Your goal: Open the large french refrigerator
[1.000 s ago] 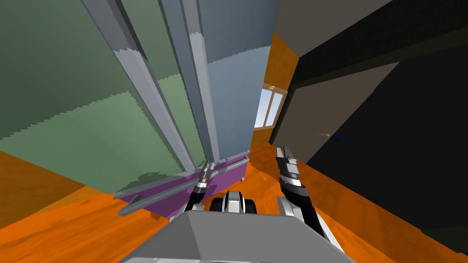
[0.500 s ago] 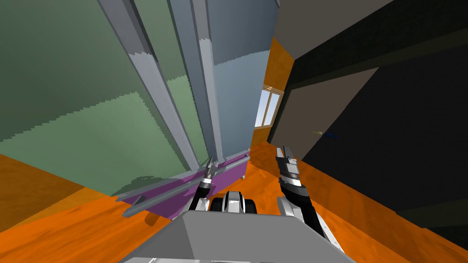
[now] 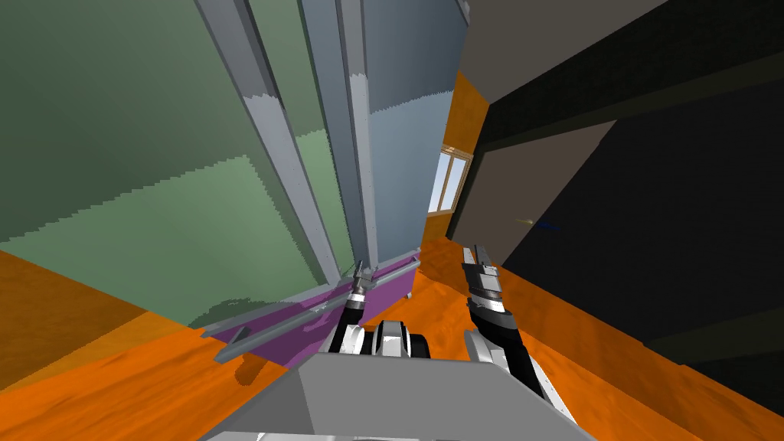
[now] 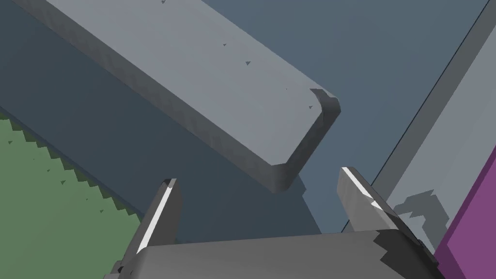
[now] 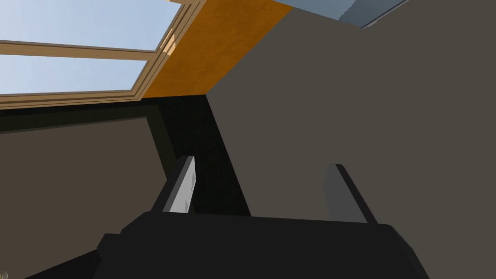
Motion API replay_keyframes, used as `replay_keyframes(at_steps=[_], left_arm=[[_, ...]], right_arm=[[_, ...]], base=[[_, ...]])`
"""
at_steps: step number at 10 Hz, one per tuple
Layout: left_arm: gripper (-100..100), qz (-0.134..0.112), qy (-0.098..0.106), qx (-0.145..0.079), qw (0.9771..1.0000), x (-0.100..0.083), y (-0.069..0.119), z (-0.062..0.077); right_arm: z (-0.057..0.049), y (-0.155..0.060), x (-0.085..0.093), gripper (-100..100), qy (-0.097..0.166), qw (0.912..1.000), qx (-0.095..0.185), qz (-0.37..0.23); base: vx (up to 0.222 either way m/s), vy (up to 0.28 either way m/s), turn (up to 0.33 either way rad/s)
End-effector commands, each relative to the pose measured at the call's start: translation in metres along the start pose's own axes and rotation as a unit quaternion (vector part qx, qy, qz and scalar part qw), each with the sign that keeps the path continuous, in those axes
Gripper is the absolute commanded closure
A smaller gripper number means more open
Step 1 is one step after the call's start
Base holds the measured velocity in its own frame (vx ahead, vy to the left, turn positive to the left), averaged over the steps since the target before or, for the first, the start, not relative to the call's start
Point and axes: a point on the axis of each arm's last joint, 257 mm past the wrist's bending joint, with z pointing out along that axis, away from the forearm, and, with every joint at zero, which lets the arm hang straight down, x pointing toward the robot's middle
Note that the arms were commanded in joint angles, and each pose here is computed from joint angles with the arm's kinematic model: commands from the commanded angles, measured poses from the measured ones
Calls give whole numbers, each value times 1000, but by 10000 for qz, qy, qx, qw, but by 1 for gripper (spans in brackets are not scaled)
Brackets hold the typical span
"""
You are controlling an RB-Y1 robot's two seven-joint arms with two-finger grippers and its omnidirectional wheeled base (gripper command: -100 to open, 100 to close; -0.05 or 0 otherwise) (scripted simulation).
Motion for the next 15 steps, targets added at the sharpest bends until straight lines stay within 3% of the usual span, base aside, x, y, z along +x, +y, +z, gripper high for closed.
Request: replay_keyframes(at_steps=[1,2,3,6,7,8,10,11,12,15], left_arm=[[-100,-421,-113,128,9990,19,7,8],[-100,-506,-140,160,9985,23,8,10],[-100,-438,-122,130,9989,20,7,9],[-100,-465,-94,113,9988,31,4,30],[-100,-460,-127,75,9988,26,8,23],[100,-457,-112,128,9988,25,6,18],[100,-458,-110,121,9988,25,7,16],[100,-390,-270,257,9985,12,-6,13],[100,-390,-270,257,9985,12,-6,13],[100,-279,-516,438,9973,-6,-25,8]], right_arm=[[0,0,0,0,0,10000,0,0],[0,0,0,0,0,10000,0,0],[0,0,0,0,0,10000,0,0],[0,0,0,0,0,10000,1,0],[0,0,0,0,0,10000,0,0],[0,0,0,0,0,10000,0,0],[0,0,0,0,0,10000,0,0],[0,0,0,0,0,10000,0,0],[0,0,0,0,-2,10000,1,1],[0,0,0,0,-2,10000,0,3]], base=[[-11,13,-14],[-7,9,-7],[0,0,0],[24,8,29],[-6,1,8],[-9,-4,-58],[-4,-3,-17],[-64,-193,234],[-16,-272,176],[-58,-289,166]])
